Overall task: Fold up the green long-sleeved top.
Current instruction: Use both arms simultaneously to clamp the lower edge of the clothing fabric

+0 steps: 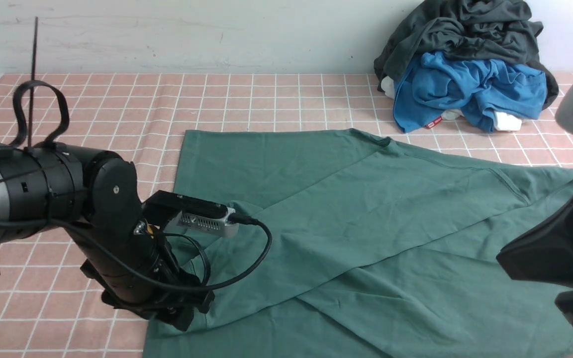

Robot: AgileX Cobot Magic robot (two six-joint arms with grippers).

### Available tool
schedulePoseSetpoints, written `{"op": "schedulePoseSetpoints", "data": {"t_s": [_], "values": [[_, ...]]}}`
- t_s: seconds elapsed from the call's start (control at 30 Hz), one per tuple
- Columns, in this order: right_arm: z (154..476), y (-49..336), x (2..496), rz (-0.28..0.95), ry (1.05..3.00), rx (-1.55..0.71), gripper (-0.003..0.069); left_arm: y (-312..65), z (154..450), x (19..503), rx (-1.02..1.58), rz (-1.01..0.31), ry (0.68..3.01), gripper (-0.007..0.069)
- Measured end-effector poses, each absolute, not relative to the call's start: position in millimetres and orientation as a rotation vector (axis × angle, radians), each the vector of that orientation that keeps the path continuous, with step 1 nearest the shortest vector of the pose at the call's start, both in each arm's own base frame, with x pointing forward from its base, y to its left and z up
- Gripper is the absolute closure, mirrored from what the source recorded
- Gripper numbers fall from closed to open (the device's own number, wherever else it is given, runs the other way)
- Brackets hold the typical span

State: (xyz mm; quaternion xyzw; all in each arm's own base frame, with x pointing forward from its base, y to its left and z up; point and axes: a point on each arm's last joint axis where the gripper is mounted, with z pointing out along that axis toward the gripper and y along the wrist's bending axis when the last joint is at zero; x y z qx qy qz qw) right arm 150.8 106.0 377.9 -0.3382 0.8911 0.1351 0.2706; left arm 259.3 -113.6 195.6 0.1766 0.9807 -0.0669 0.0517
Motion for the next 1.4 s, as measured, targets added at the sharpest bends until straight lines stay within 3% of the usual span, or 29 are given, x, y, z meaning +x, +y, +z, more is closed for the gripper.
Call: {"op": "schedulePoseSetpoints", "data": {"t_s": [0.13,0.27,0.33,0.47,0.57,0.8,1.07,1.2,1.4], "values": [[378,106,151,0.371,2.412,-0.889,0.0673,-123,216,235,0.787,-0.194,2.973,0.0102],[378,106,151,0.373,2.413,-0.885,0.0673,-141,222,190,1.249,-0.125,2.896,0.009],[378,106,151,0.374,2.413,-0.885,0.0673,-146,218,179,1.378,-0.1,2.857,0.009],[378,106,151,0.374,2.411,-0.89,0.0673,-153,187,158,1.773,0.074,2.635,0.009],[378,106,151,0.373,2.41,-0.894,0.0673,-153,168,163,1.885,0.177,2.511,0.009],[378,106,151,0.371,2.406,-0.901,0.0673,-159,149,175,1.922,0.268,2.462,0.009],[378,106,151,0.365,2.399,-0.918,0.0673,-165,157,184,1.813,0.301,2.509,0.0094],[378,106,151,0.364,2.397,-0.921,0.0673,-171,167,193,1.76,0.326,2.471,0.0132],[378,106,151,0.364,2.397,-0.921,0.0673,-174,159,196,1.762,0.32,2.463,0.0202]]}}
